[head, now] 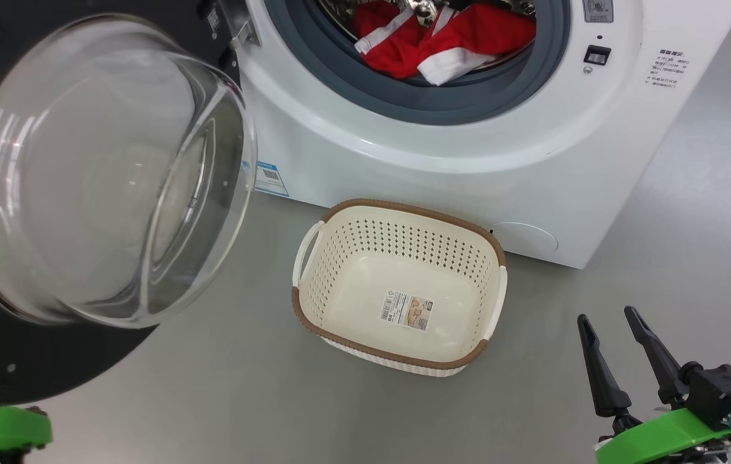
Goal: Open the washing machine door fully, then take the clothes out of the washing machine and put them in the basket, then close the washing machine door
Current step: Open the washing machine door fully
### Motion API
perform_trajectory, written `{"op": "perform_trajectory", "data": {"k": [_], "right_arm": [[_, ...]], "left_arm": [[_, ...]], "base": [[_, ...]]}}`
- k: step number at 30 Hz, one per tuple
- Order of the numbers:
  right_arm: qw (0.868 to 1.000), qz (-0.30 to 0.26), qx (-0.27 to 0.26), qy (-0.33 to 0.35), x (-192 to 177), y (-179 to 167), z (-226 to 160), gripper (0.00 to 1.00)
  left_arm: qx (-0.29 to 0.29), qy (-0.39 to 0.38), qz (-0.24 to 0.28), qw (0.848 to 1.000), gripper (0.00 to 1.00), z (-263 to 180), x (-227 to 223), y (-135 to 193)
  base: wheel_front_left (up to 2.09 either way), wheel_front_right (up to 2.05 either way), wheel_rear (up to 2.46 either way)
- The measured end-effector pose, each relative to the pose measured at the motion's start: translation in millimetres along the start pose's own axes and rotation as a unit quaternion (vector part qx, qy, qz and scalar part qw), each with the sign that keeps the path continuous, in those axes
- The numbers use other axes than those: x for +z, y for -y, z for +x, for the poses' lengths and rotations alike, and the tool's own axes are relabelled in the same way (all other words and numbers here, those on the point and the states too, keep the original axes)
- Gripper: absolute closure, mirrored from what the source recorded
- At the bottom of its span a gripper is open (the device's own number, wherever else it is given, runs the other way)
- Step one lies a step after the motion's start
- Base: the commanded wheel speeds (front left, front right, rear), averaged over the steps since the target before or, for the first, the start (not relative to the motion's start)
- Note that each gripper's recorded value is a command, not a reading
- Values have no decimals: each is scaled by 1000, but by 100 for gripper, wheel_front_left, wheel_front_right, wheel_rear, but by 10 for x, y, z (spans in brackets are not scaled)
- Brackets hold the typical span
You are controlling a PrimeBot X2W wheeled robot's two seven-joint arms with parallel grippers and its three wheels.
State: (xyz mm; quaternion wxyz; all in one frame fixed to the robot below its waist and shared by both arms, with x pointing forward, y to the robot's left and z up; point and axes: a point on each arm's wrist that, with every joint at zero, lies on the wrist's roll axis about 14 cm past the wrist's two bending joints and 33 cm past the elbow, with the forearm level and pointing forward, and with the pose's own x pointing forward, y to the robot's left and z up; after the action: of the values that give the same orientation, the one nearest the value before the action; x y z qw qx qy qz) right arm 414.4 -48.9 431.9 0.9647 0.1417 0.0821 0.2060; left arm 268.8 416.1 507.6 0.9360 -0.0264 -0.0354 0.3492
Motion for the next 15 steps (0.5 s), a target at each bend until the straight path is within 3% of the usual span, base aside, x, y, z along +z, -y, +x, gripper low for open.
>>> {"op": "perform_trajectory", "data": {"k": [15], "right_arm": [[1000, -2, 6, -4, -49, 71, 152, 0]], "left_arm": [[39, -2, 15, 999, 100, 427, 50, -236]], "base": [[0, 0, 0]]}}
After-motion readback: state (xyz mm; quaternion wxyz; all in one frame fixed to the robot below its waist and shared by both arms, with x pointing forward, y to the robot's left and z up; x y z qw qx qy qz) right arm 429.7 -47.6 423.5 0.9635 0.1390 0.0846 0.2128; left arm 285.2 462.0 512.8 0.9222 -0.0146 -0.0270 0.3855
